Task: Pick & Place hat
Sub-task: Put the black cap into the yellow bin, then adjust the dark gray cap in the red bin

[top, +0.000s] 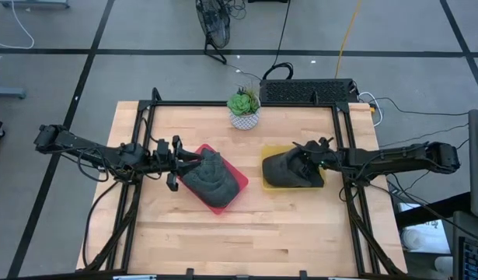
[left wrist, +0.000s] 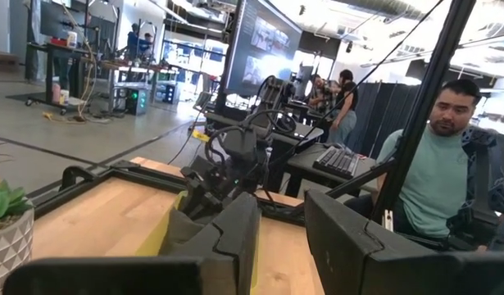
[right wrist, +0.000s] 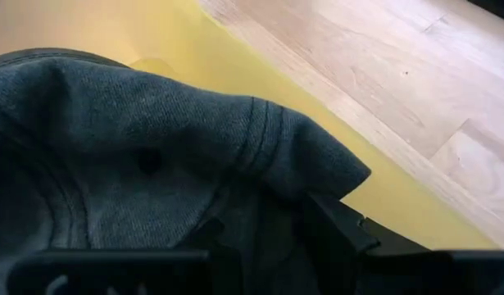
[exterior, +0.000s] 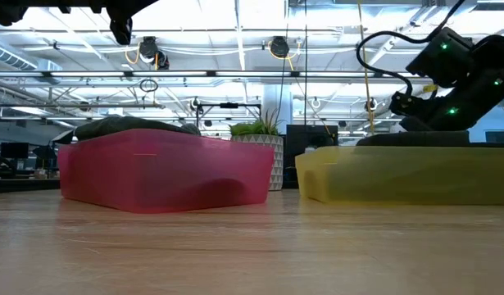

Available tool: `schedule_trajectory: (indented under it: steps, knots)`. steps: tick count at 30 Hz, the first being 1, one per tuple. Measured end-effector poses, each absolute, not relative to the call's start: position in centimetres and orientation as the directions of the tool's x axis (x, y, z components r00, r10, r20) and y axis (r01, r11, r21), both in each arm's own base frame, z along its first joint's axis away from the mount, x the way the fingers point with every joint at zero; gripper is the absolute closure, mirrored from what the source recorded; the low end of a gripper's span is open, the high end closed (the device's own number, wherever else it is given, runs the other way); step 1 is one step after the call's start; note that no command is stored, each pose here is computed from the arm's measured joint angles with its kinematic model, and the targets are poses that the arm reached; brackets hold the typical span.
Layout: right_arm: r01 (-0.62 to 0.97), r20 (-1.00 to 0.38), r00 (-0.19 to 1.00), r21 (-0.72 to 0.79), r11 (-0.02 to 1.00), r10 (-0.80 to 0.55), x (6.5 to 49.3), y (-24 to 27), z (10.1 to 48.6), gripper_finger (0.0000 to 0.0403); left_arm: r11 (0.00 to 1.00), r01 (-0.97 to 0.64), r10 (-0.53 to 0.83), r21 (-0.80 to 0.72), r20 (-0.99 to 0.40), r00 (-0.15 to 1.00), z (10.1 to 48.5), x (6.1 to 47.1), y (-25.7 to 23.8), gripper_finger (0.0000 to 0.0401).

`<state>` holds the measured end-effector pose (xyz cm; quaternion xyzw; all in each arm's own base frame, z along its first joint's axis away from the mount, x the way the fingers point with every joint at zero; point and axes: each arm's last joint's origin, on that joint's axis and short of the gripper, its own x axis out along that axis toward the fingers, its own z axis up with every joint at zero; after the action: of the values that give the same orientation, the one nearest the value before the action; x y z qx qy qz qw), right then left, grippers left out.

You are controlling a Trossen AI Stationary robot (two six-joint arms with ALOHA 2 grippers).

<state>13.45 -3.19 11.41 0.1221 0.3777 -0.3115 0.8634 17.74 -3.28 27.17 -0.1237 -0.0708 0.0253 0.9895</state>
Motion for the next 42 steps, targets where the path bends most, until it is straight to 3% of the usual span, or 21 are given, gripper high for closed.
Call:
schedule_trajectory:
  steps: [7, 23, 32, 37, 42]
  knots:
    - [0.601, -0.677, 0.576, -0.029, 0.798, -0.458, 13.8, -3.3, 12.0, 0.0316, 0.969, -0.040, 0.073, -0.246, 0.125, 0.990, 27.1, 17.7, -3.3, 0.0293]
    - [0.528, -0.509, 0.726, -0.018, 0.849, -0.462, 14.2, -3.2, 18.2, 0.0316, 0.966, -0.063, 0.089, -0.250, 0.094, 0.992, 26.8, 17.8, -3.2, 0.0293]
    - [0.411, -0.405, 0.841, 0.050, 0.910, -0.358, 13.9, -2.6, 19.8, 0.0316, 0.965, -0.044, 0.068, -0.259, 0.083, 0.994, 26.7, 17.7, -3.5, 0.0293]
    - [0.277, -0.201, 0.946, 0.099, 0.956, -0.254, 15.0, -2.3, 21.8, 0.0316, 0.915, -0.203, 0.210, -0.348, -0.018, 0.977, 26.1, 18.1, -3.2, 0.0293]
    - [0.165, -0.044, 0.986, 0.119, 0.979, -0.161, 16.8, -1.7, 22.8, 0.0316, 0.912, -0.237, 0.207, -0.334, -0.123, 0.970, 25.0, 19.7, -3.9, 0.0293]
